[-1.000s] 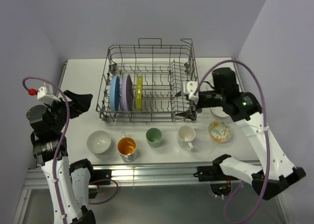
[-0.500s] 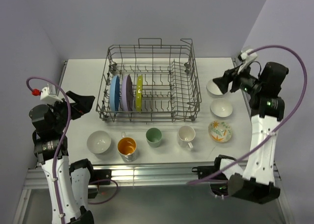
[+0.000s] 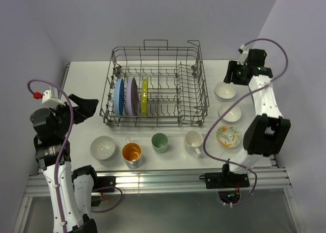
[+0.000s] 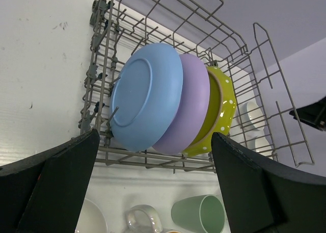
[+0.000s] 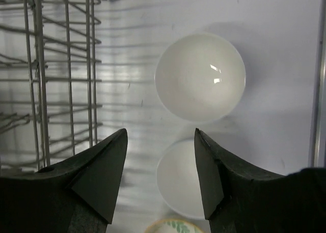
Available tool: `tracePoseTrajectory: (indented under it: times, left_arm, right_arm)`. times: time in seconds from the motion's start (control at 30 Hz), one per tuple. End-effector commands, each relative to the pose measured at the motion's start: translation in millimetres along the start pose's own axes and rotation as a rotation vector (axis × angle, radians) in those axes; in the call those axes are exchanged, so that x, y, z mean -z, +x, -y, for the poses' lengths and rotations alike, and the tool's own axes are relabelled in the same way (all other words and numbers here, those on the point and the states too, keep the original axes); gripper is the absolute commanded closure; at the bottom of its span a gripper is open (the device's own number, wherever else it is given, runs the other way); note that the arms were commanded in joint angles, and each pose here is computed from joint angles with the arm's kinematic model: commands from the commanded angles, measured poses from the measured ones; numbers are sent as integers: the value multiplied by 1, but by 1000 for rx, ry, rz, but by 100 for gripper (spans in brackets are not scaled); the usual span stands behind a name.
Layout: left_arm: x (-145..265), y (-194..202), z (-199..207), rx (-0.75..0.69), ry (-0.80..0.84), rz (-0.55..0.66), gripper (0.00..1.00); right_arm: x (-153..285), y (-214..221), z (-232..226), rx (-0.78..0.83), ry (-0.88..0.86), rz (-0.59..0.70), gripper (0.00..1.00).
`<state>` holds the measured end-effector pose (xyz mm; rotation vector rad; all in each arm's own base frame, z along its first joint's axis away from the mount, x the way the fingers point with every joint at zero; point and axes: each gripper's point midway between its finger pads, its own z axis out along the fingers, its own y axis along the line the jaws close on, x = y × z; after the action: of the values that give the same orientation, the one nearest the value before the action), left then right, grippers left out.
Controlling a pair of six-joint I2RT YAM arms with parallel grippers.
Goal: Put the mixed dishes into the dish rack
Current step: Grab a bowl with the right arm
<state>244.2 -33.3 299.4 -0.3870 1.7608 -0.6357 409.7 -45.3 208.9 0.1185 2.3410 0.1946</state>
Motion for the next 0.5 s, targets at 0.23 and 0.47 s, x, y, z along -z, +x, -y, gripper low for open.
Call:
tracePoseTrajectory:
  times: [0.23,0.47]
  left_arm:
    - [1,-12,8,-24,15,37,1]
    - [-1,-13,8,-21,19,31,1]
  right_arm:
    - [-88,-9,-7,166,133,-142,43]
    - [-116,15,-8,190,131,-254,52]
